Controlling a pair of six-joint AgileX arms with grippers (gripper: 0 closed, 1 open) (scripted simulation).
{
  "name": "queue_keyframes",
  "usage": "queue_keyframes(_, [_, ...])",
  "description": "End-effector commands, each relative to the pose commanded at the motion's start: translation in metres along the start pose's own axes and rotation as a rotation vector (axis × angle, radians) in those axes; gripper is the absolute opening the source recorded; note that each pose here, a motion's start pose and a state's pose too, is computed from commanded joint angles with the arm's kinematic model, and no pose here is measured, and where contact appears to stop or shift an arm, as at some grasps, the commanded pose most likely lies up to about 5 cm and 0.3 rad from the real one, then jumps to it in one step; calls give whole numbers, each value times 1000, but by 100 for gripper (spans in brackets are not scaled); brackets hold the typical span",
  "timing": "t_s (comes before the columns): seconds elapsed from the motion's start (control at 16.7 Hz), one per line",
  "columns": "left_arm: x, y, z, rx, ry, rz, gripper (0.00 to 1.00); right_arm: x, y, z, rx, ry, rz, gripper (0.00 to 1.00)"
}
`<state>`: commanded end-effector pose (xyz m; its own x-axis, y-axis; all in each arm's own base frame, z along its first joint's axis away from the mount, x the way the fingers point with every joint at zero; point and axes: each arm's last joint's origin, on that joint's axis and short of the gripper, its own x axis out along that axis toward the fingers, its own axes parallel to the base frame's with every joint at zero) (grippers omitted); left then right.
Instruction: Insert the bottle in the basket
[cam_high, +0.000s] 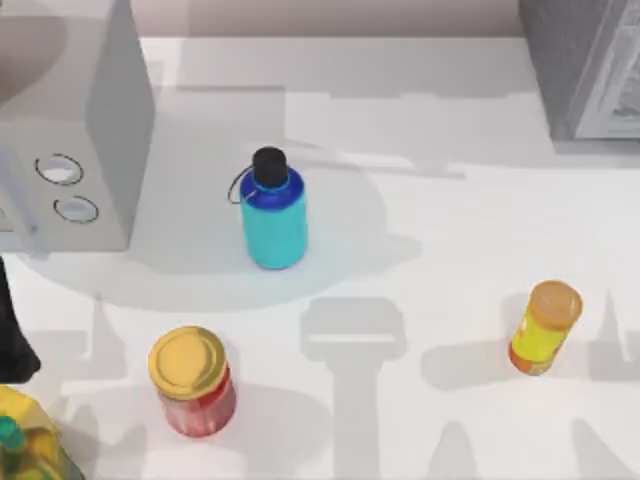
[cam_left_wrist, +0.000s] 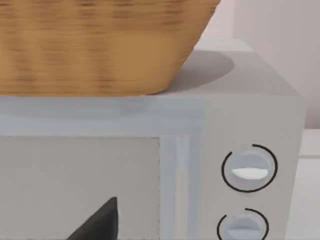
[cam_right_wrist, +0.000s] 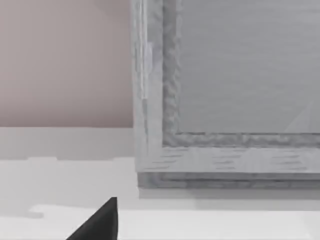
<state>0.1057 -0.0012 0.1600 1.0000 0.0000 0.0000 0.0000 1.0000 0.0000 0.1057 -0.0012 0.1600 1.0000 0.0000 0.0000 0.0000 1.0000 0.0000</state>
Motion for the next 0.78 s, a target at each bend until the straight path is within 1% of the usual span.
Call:
queue_keyframes(0.18, [0,-1,1,1,2,-9,100,0,0,0,0,0,0,100])
queue_keyframes(0.3, [3,-3,5,6,11,-49,100,0,0,0,0,0,0,100])
queue_keyframes(0.42, [8,-7,12,16,30,-112,100,0,0,0,0,0,0,100])
queue_keyframes(0.54, [18,-12,19,31,64,-190,100,0,0,0,0,0,0,100])
queue_keyframes(0.78, [54,-28,28,69,170,-363,100,0,0,0,0,0,0,100])
